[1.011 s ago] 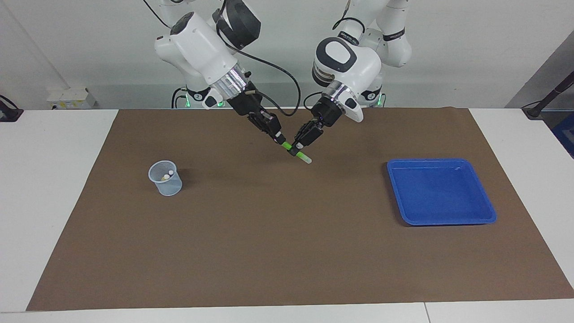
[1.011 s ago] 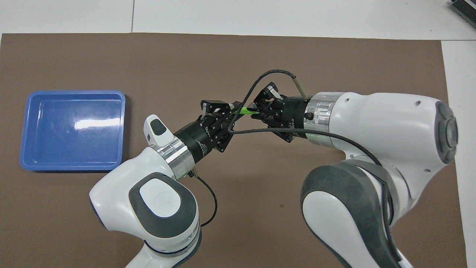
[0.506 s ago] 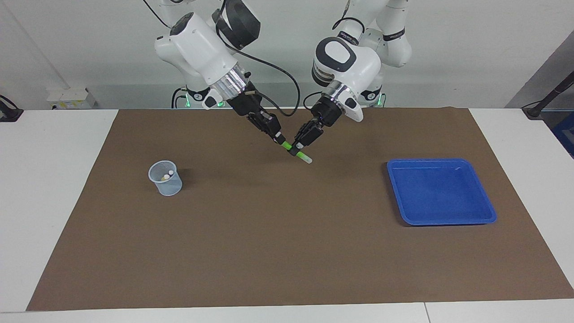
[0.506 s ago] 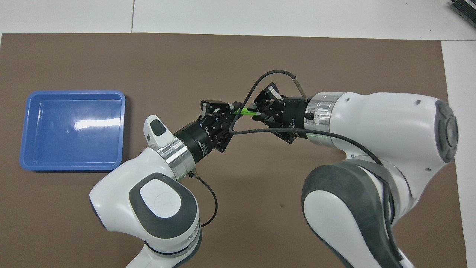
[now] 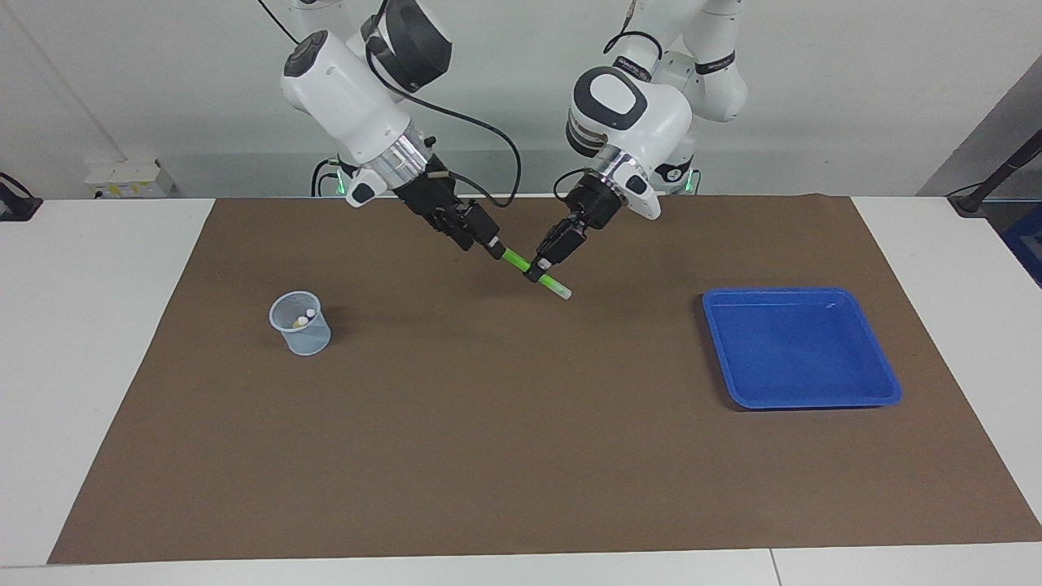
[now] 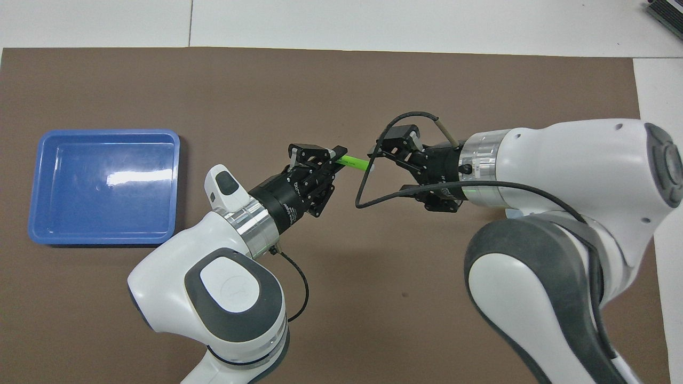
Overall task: Right arm passes pens to left for tray arrangement
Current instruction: 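Open the right gripper and withdraw it toward the white cup, then carry the green pen over the blue tray with the left gripper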
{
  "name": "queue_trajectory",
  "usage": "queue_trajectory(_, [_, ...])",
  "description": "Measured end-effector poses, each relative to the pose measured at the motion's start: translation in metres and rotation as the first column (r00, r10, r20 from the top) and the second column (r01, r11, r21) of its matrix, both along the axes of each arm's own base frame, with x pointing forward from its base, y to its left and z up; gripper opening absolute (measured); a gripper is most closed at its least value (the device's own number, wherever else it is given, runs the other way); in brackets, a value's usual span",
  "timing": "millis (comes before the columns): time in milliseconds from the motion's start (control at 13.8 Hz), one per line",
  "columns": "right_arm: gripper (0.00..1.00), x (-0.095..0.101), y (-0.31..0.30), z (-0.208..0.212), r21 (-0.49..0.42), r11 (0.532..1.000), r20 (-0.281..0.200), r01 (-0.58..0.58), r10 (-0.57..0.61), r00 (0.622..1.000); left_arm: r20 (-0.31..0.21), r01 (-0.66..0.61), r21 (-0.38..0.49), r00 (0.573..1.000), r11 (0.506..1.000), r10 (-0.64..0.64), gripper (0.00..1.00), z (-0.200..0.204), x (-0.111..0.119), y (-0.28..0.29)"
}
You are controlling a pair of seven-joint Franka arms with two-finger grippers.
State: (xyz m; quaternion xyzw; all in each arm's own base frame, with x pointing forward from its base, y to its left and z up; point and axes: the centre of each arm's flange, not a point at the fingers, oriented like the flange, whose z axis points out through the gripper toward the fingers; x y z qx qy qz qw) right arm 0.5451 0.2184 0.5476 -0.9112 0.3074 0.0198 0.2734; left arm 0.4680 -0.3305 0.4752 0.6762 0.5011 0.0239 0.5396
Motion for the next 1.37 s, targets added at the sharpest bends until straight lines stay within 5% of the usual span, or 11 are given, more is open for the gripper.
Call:
queue_trajectory(578, [1.00,0.000,-0.098,-0.018,-0.317,0.865,-0.038,-0.389,0.398,0.917,0.100,0.073,0.158,0.991,0.985,-0.090,0.19,-0.022,-0.011,0.012])
queue_trajectory(867, [1.00,0.002,-0.148,-0.039,-0.421,0.739,-0.084,-0.526,0.545,0.834,0.136,0.102,0.237,0.981,0.966,-0.137,0.19,-0.033,-0.020,0.027])
queue_trajectory(1156, [1.00,-0.001,-0.192,-0.071,-0.470,0.618,-0.149,-0.631,0.649,0.746,0.132,0.082,0.254,0.984,0.964,-0.118,0.19,-0.039,-0.019,0.047])
queue_trajectory(1372, [1.00,-0.006,-0.200,-0.096,-0.481,0.560,-0.194,-0.675,0.683,0.704,0.109,0.106,0.159,0.986,0.982,-0.124,0.19,-0.041,-0.006,0.078])
